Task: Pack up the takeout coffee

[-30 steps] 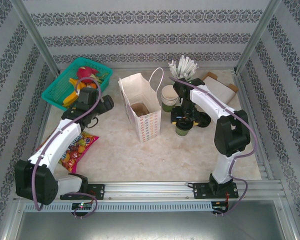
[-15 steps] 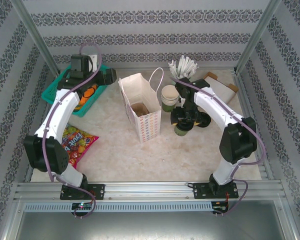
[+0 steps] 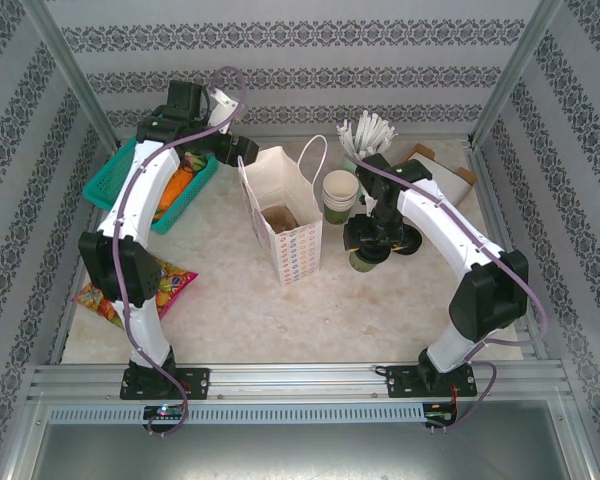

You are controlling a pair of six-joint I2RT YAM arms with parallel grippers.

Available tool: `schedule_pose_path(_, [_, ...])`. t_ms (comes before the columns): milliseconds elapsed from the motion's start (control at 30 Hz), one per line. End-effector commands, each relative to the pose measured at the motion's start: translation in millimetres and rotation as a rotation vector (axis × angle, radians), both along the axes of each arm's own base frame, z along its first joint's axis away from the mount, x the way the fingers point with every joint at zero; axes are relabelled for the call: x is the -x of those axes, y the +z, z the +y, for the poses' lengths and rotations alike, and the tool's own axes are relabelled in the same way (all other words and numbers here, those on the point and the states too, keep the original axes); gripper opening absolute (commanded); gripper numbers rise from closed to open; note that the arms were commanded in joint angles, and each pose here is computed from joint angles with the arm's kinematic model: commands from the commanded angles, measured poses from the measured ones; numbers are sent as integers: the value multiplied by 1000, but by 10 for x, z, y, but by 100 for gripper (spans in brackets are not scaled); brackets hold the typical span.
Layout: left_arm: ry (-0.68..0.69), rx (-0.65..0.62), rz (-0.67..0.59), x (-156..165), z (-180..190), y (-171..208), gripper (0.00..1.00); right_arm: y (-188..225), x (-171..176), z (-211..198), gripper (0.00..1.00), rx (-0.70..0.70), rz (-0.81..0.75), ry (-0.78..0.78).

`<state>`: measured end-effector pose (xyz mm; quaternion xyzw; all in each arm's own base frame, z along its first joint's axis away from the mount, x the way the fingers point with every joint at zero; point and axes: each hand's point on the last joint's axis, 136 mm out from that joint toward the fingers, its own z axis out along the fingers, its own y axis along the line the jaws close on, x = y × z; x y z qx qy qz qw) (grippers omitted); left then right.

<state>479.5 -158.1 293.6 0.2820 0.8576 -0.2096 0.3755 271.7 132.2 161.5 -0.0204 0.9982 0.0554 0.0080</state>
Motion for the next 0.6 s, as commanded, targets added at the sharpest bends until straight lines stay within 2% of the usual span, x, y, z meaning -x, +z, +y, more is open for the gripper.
schedule_pose_path(0, [-144, -43, 3, 168, -193, -24, 74, 54, 127, -33, 73, 12, 6, 20])
schedule_pose_path(233, [-177, -168, -12, 36, -316, -204, 53, 125, 179, -74, 73, 20, -8, 15])
schedule_pose_path(500, [-214, -158, -13, 63, -401, -146, 17, 286, 296, -103, 73, 12, -27, 7])
schedule_pose_path(567, [-217, -155, -13, 96, -402, -115, 12, 354, 353, -93, 73, 6, -29, 9])
